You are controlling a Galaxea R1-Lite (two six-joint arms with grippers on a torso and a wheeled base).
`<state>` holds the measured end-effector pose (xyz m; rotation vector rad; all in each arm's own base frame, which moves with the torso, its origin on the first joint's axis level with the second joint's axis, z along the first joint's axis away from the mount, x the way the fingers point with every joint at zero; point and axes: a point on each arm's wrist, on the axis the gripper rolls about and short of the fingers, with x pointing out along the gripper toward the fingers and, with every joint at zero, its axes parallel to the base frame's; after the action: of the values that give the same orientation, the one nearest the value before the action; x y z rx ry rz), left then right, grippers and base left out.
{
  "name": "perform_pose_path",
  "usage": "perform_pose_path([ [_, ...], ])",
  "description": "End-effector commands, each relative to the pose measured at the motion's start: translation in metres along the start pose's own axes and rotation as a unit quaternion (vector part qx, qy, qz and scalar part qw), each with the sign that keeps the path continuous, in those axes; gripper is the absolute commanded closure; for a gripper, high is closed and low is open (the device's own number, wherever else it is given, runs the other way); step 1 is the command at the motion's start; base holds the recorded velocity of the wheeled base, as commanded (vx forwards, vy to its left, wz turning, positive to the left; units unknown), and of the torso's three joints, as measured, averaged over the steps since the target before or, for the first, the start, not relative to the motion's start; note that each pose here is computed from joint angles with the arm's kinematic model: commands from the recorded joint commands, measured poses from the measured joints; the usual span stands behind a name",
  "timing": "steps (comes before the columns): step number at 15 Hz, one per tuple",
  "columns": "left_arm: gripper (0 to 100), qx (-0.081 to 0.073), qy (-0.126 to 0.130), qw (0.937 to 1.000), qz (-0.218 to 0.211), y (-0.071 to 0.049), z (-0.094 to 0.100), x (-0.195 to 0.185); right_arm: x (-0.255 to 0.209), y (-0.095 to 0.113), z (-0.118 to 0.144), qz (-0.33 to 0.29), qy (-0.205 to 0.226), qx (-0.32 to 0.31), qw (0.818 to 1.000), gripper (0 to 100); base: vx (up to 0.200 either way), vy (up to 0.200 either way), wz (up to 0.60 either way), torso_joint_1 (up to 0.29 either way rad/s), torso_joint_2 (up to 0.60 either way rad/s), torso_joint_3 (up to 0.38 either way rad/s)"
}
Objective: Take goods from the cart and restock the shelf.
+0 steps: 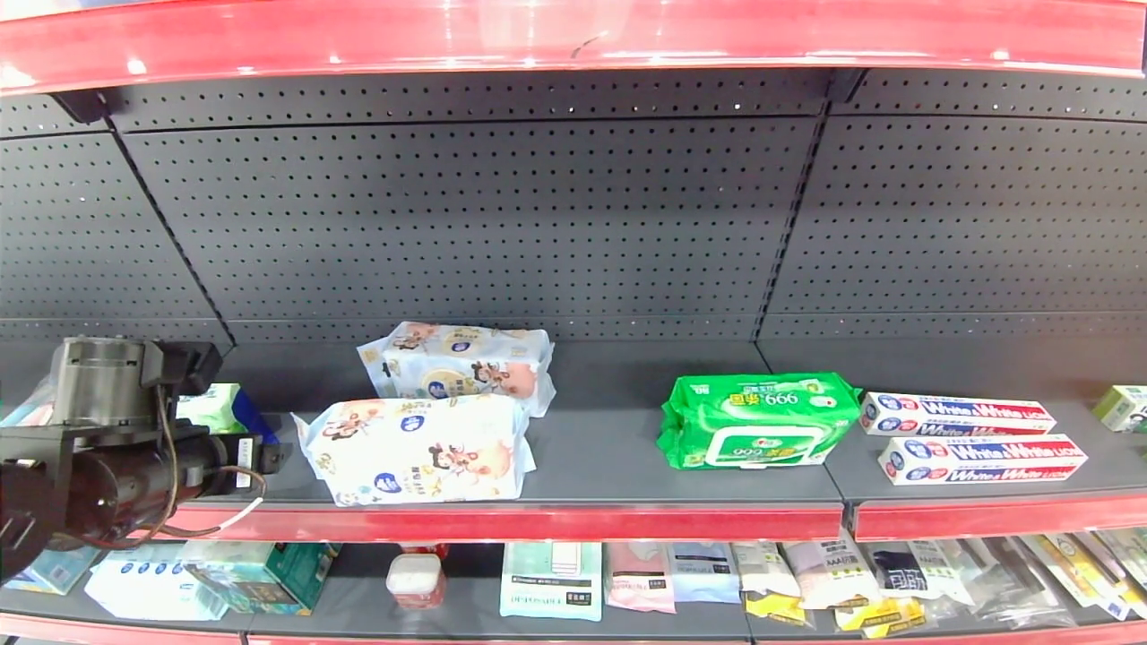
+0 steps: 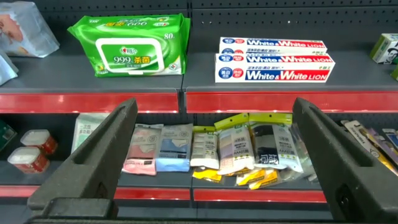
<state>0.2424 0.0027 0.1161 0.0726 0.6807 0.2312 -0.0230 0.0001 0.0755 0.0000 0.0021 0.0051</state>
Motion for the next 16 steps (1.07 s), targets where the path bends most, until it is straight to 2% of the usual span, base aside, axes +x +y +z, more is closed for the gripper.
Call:
perform_pose_path([
  [1,0,0.003,0.002,1.0,-0.003,-0.003,0.001,0.003,0.0,0.0,0.0,0.001,0.0,0.0,1.0,0,0.0,0.0,0.0,0.0,0.0,0.0],
  [16,0,0.022,-0.007,0.9994,-0.027,-0.019,0.003,0.001,0.0,0.0,0.0,0.001,0.001,0.0,1.0,0,0.0,0.0,0.0,0.0,0.0,0.0],
])
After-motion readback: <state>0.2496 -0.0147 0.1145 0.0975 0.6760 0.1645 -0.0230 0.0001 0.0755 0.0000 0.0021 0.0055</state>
